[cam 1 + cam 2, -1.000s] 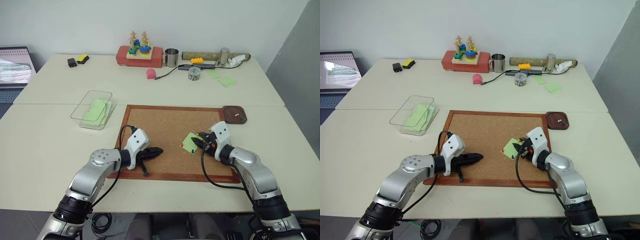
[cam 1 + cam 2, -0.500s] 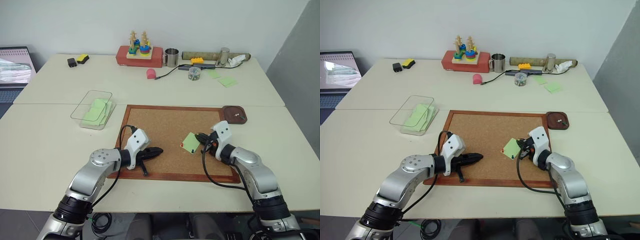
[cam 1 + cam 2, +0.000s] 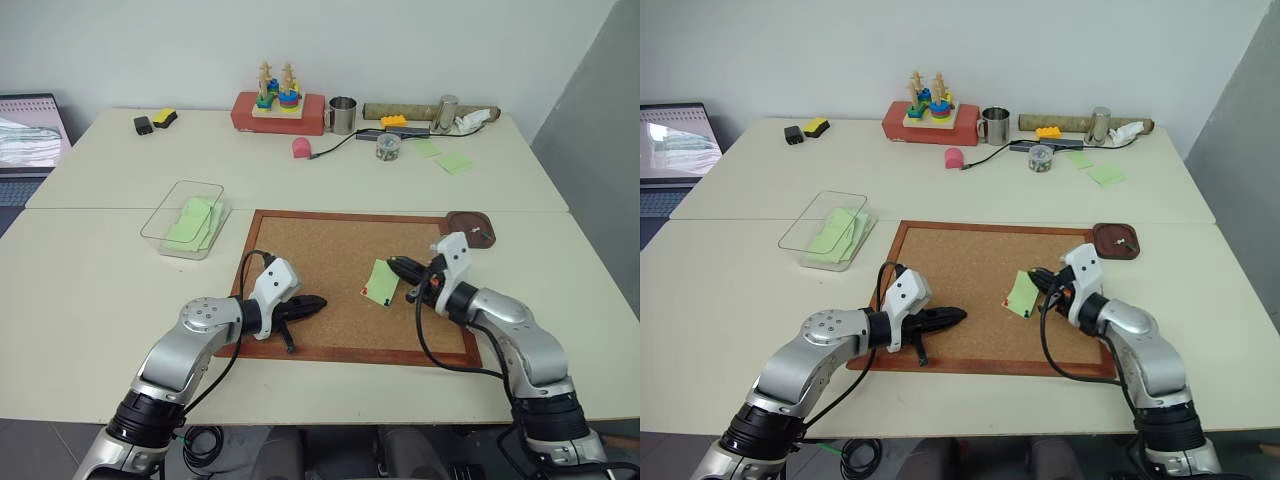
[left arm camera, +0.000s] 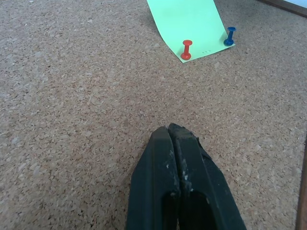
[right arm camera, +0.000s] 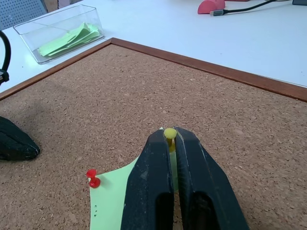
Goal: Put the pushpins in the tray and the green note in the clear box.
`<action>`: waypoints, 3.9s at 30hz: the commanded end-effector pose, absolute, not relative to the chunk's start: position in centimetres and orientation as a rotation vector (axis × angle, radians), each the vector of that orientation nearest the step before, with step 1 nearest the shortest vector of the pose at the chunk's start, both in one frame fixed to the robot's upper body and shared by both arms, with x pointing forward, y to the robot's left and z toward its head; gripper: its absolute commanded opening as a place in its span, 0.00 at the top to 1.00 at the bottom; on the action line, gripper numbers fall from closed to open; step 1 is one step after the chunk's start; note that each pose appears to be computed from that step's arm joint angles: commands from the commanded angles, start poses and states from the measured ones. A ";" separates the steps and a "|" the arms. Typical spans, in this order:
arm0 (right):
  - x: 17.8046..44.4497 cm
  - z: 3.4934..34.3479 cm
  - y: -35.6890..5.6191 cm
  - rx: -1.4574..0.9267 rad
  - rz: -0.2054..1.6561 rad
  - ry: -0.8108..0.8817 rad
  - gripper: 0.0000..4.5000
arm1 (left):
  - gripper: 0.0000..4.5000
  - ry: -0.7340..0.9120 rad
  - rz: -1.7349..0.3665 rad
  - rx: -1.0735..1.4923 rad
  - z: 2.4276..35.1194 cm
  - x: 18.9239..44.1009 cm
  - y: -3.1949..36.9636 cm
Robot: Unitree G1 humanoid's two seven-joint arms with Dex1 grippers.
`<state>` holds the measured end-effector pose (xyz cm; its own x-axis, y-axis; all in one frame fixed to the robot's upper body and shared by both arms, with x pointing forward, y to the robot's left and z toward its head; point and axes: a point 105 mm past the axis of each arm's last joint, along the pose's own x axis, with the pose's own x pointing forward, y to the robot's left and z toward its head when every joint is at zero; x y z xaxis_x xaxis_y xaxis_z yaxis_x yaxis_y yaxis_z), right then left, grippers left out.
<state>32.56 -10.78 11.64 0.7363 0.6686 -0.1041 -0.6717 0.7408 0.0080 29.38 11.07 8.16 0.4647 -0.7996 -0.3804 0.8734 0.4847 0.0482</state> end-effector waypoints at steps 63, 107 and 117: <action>33.8 15.5 -15.7 -0.156 0.746 -0.002 0.30 | 1.00 0.358 -1.058 0.259 7.2 28.5 11.0; 28.9 10.4 -9.8 -0.179 0.988 0.133 0.99 | 1.00 0.364 -1.061 0.259 7.3 28.5 11.1; 29.3 13.3 -9.7 -0.093 0.980 0.072 0.99 | 1.00 0.367 -1.064 0.257 7.2 28.6 11.1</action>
<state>28.98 -9.60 10.39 0.5401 0.8209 -0.1853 -0.8363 0.5481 -0.0093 28.93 10.93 8.04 0.4535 -0.8056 -0.3812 0.8801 0.4722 0.0492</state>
